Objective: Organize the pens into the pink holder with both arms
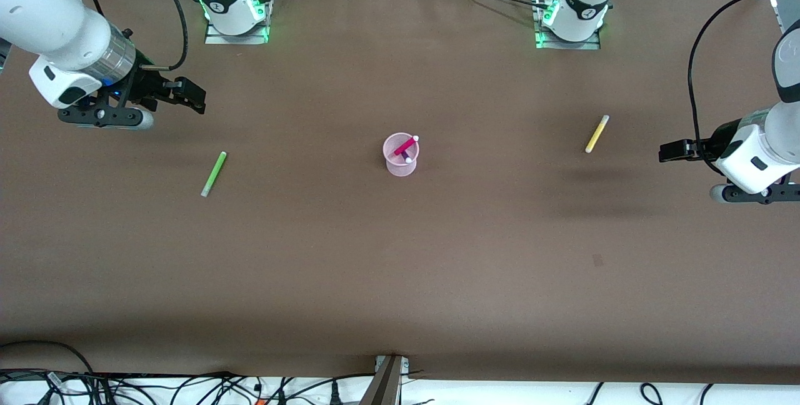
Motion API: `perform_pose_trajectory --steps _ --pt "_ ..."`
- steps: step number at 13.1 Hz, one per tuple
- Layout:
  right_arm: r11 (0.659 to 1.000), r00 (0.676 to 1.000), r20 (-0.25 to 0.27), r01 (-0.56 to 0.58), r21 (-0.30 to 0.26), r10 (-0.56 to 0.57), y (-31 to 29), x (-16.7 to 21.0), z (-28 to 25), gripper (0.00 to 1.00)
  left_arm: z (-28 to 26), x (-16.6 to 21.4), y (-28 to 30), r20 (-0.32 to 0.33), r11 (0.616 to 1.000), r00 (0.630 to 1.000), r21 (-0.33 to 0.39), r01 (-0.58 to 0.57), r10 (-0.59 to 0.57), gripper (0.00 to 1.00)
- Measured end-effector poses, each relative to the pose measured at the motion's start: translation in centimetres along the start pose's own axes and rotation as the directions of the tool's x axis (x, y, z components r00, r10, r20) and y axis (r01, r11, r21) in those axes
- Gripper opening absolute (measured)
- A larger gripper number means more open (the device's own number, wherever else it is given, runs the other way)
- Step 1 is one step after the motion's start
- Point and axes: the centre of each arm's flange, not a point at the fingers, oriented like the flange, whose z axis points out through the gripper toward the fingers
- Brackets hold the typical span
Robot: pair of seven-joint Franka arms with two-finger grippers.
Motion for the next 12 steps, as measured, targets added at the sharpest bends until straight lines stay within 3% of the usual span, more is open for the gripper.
perform_pose_trajectory --steps 4,12 --pt "0.998 0.998 -0.018 0.056 0.005 -0.056 2.9 0.9 -0.9 1.0 0.0 0.0 0.0 0.001 1.0 1.0 0.0 0.0 0.0 1.0" --pt "0.998 0.998 0.012 0.057 -0.004 -0.057 5.0 1.3 -0.3 1.0 0.0 -0.1 0.0 0.005 1.0 1.0 0.0 -0.001 0.001 1.0"
